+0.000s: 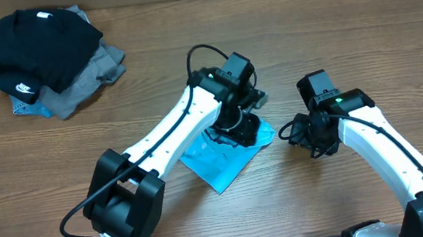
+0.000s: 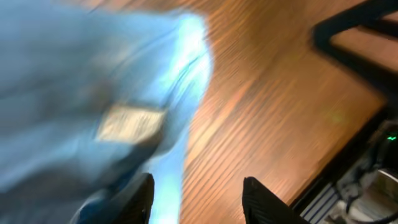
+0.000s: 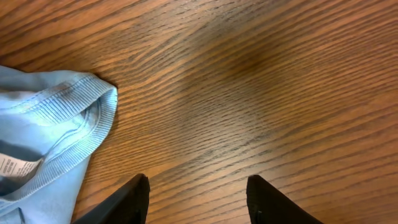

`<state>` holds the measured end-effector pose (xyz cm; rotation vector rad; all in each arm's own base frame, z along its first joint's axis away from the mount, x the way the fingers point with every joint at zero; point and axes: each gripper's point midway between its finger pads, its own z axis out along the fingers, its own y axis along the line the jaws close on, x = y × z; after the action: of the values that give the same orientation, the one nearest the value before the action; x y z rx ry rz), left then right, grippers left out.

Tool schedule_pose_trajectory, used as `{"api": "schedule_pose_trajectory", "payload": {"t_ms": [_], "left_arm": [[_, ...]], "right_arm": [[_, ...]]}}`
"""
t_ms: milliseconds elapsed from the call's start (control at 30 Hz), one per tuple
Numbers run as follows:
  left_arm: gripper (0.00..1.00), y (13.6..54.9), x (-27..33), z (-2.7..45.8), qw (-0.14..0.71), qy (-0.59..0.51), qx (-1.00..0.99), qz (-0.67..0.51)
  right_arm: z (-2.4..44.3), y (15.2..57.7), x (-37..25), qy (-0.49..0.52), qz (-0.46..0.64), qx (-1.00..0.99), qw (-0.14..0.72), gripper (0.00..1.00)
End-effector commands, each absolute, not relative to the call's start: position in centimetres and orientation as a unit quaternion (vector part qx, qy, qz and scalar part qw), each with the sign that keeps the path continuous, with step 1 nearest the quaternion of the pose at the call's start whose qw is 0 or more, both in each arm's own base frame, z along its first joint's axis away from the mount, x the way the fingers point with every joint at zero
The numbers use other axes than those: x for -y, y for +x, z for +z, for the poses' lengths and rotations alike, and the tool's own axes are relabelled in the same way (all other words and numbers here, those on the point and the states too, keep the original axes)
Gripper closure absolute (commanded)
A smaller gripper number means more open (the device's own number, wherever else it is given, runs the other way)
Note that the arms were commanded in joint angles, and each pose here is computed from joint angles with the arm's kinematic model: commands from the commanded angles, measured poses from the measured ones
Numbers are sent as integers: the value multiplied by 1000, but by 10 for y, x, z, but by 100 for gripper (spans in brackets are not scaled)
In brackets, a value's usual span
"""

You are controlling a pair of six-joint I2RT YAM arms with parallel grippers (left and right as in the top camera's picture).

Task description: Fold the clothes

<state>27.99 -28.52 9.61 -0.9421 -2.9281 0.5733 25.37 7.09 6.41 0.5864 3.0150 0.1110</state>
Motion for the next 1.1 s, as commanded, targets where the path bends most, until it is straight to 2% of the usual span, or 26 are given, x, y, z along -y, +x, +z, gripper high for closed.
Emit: {"api": "schedule_pose_trajectory", "payload": {"t_ms": [0,33,100,167,333,533,633,667,700,800,900,1067], "left_arm": [[47,328,245,120,-56,-254,961,97],[42,337,233,126,-66,-243,964,82],[25,352,213,131,-77,-225,969,71],[18,361,195,128,-71,-212,971,80],[19,356,172,106,-14,-184,966,181],[24,334,189,101,19,-191,929,317],[29,321,191,91,36,-209,927,309],[34,316,191,86,43,-211,928,303],[41,311,191,81,52,-214,930,296],[76,293,200,75,77,-220,924,304],[96,277,216,80,94,-241,911,322],[96,247,232,77,128,-292,904,287]], "right_arm": [[62,253,-67,196,27,-980,33,46],[62,253,-67,196,28,-980,33,46],[62,253,-67,196,28,-980,33,46],[62,253,-67,196,28,-980,33,46],[62,252,-67,196,27,-980,32,46],[62,253,-67,196,28,-980,33,46],[62,253,-67,196,27,-980,33,46],[62,253,-67,196,27,-980,32,46],[62,252,-67,196,27,-980,31,46],[62,251,-67,196,26,-980,29,46],[62,251,-67,196,26,-980,30,46],[62,251,-67,196,26,-980,29,46]]}}
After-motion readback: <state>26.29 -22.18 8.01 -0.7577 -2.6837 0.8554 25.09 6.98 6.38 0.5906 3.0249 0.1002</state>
